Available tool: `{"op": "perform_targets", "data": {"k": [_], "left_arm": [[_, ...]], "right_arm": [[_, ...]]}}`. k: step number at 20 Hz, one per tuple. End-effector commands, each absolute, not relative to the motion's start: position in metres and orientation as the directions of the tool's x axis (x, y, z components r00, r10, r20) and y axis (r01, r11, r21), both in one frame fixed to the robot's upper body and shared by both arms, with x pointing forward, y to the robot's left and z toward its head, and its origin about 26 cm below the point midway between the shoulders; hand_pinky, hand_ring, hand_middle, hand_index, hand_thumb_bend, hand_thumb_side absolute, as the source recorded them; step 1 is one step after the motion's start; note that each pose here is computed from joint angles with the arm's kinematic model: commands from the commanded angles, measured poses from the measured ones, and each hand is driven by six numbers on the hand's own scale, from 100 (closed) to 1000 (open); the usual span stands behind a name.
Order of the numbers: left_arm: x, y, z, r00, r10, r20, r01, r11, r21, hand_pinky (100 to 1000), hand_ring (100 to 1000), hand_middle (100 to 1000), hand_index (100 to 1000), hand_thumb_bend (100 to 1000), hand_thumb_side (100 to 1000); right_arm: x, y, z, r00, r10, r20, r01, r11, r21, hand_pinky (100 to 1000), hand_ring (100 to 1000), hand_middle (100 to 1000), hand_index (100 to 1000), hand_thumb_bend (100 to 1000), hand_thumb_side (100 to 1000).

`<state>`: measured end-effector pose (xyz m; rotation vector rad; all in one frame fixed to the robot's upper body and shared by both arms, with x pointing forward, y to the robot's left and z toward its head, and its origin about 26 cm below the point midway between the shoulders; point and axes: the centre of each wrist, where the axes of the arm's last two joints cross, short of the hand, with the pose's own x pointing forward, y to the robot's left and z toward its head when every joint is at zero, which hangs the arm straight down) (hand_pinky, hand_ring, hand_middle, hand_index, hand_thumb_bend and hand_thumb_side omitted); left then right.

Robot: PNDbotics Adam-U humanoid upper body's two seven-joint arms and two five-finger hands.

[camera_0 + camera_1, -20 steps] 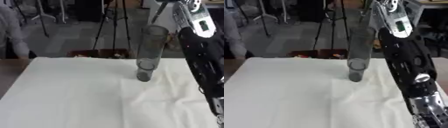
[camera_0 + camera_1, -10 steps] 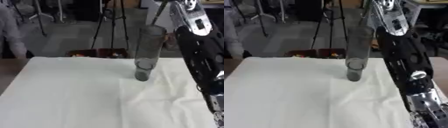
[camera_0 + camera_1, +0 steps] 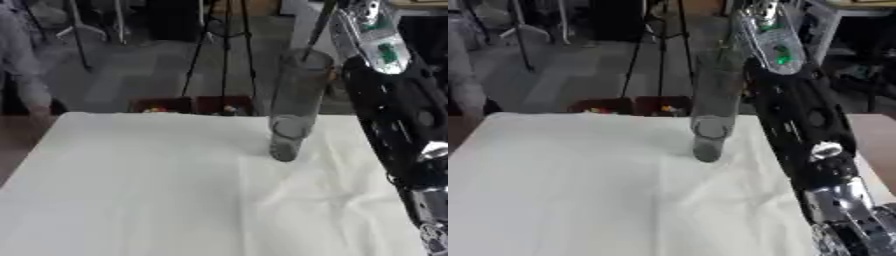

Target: Arrange flowers into the vase.

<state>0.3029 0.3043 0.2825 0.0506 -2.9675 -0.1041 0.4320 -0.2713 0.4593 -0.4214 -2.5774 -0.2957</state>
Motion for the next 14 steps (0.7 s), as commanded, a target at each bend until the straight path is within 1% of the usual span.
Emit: {"op": "perform_targets", "data": {"k": [1,7,9,12,14], "left_arm": [[0.298,0.307,0.294,-0.989,-0.049,0.136,-0.035,0.994,0.103,797,936,945,970,100,1000],[0.298,0.307,0.294,-0.989,-0.048,0.136,-0.034,0.994,0.1,796,936,945,970,100,1000],[0.298,0.307,0.294,-0.989,-0.048,0.137,-0.035,0.994,0.099,795,936,945,970,100,1000],[0.298,0.307,0.294,-0.989,-0.048,0.137,-0.035,0.995,0.098,794,936,945,970,100,1000],[0.298,0.307,0.294,-0.989,-0.048,0.138,-0.035,0.995,0.097,793,936,945,970,100,1000]], "right_arm": [[0.429,-0.27,0.47,-0.822,0.266,0.504,0.369,0.922,0.116,100,100,100,100,290,235],[0.44,-0.269,0.462,-0.79,0.29,0.541,0.395,0.914,0.087,113,100,100,100,314,253],[0.441,-0.269,0.46,-0.78,0.301,0.548,0.412,0.907,0.087,151,100,100,114,363,327],[0.443,-0.269,0.459,-0.759,0.323,0.565,0.444,0.892,0.087,195,100,100,147,388,374],[0.444,-0.27,0.458,-0.744,0.341,0.575,0.466,0.881,0.081,215,128,100,167,400,413]]}}
